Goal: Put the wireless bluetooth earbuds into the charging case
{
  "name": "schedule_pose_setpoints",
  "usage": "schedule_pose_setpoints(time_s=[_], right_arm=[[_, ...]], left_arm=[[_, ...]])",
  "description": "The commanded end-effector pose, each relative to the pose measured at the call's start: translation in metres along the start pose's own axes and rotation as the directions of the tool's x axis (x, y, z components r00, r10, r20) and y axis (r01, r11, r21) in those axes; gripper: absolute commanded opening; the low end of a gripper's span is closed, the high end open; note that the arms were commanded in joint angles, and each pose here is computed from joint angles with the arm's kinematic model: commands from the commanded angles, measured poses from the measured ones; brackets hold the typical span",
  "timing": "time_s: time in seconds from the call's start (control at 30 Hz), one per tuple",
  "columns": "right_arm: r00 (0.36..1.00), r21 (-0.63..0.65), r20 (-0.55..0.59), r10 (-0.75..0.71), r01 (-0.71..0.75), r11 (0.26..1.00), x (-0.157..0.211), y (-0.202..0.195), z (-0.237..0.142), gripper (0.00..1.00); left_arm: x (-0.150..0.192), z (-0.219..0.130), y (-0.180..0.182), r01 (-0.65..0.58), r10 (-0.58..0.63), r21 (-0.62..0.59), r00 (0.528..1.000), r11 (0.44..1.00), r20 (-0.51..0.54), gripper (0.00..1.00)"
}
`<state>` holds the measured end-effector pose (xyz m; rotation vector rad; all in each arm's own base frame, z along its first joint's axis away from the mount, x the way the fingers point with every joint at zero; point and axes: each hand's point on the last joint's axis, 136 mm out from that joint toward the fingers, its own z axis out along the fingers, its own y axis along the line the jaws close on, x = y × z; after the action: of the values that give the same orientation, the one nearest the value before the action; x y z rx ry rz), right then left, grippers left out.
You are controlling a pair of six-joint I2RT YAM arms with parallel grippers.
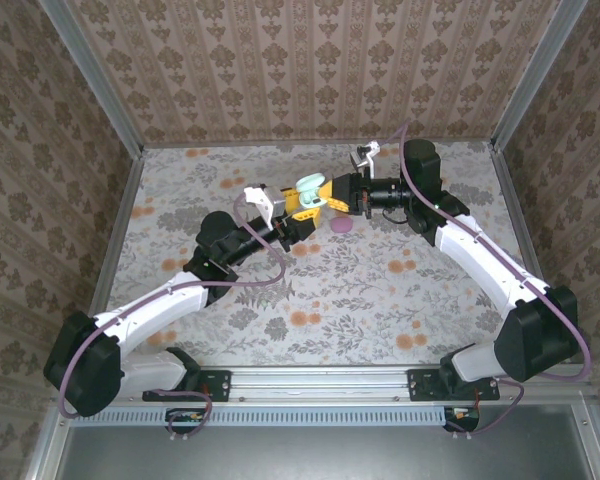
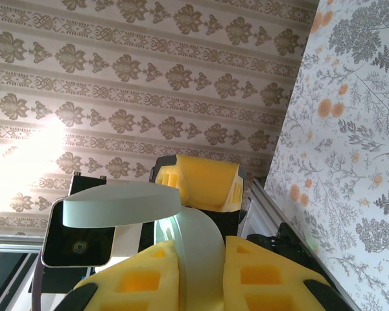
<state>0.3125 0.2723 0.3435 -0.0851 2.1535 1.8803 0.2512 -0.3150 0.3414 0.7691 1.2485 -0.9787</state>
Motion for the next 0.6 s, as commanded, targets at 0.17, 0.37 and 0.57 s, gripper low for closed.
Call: schedule_pose_setpoints(time_s=[0.17, 0.37, 0.57], right_arm=[[1.000, -0.013, -0.012, -0.024, 0.024, 1.000, 0.0055, 0.0036, 0.0015, 0.17], [0.999, 0.002, -0.001, -0.038, 0.038, 0.999, 0.0025, 0.0050, 0.0005, 0.21], [0.999, 0.011, 0.018, -0.043, 0.043, 0.999, -0.0024, 0.0063, -0.0018, 0.29]], left_arm=[[-0.0152, 0.0043, -0.0015, -0.025, 0.025, -0.001, 0.999, 1.000, 0.030, 0.39], [-0.0138, 0.0029, -0.0018, -0.025, 0.025, -0.003, 0.999, 1.000, 0.026, 0.34], [-0.0141, 0.0008, -0.0017, -0.027, 0.027, -0.008, 0.999, 1.000, 0.027, 0.33]])
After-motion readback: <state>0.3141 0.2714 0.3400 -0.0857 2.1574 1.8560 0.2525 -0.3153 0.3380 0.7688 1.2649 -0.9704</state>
